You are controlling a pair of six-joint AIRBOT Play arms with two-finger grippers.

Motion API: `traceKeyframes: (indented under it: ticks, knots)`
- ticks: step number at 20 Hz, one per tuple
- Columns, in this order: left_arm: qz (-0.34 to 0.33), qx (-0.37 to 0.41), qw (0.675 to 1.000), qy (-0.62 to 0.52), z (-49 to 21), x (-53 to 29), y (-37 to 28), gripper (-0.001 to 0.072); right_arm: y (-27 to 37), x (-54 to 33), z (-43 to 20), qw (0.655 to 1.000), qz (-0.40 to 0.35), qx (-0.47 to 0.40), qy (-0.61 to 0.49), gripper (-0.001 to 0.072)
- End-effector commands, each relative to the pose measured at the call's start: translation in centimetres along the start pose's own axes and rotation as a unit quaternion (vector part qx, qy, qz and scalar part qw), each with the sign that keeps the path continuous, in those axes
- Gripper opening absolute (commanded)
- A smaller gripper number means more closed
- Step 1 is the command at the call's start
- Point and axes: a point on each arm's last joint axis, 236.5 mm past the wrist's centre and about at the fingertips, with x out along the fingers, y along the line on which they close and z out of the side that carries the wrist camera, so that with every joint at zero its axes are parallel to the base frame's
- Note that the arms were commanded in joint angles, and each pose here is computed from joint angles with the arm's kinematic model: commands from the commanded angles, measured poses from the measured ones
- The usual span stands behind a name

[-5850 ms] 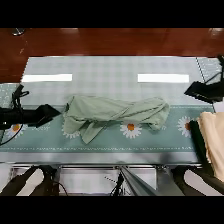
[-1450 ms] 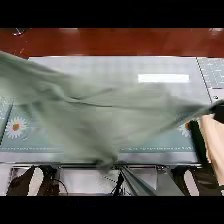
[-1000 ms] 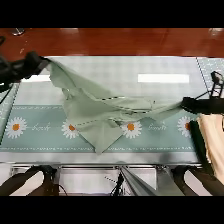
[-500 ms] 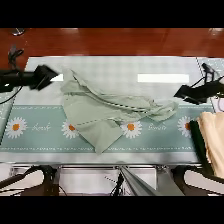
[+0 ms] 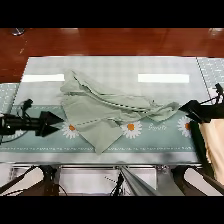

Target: Fold the shirts.

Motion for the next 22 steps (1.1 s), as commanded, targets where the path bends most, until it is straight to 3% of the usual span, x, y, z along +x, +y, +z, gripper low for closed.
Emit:
traceKeyframes:
  ticks: [1, 12, 13, 14, 19, 22]
  knots:
    - [-0.017, -0.025, 0.999, 0.017, -2.9, 2.8, 1.2, 0.0702, 1.9, 0.7, -1.3, 0.998, 0.060, 0.013, -0.016, 0.0628]
    - [-0.002, 0.035, 0.993, -0.116, 1.4, 10.3, -3.4, 0.0696, 1.8, 0.7, -1.7, 0.998, 0.056, 0.010, -0.009, 0.0628]
    - [-0.003, 0.041, 0.993, -0.113, 1.3, 10.4, -3.7, 0.0491, 1.3, 0.8, -1.9, 0.999, 0.047, 0.004, -0.005, 0.0628]
    - [-0.012, 0.065, 0.993, -0.101, 0.9, 10.4, -4.6, 0.0038, 0.7, 0.9, -2.2, 0.999, 0.033, -0.003, 0.001, 0.0628]
    - [-0.068, 0.156, 0.982, -0.084, 1.5, 8.9, -10.8, 0.0028, -0.9, 3.4, -4.6, 0.998, 0.013, 0.045, 0.042, 0.0628]
    - [-0.075, 0.172, 0.977, -0.099, 2.5, 8.2, -12.5, 0.0029, 1.8, 5.9, -4.4, 0.997, 0.052, 0.027, 0.054, 0.0628]
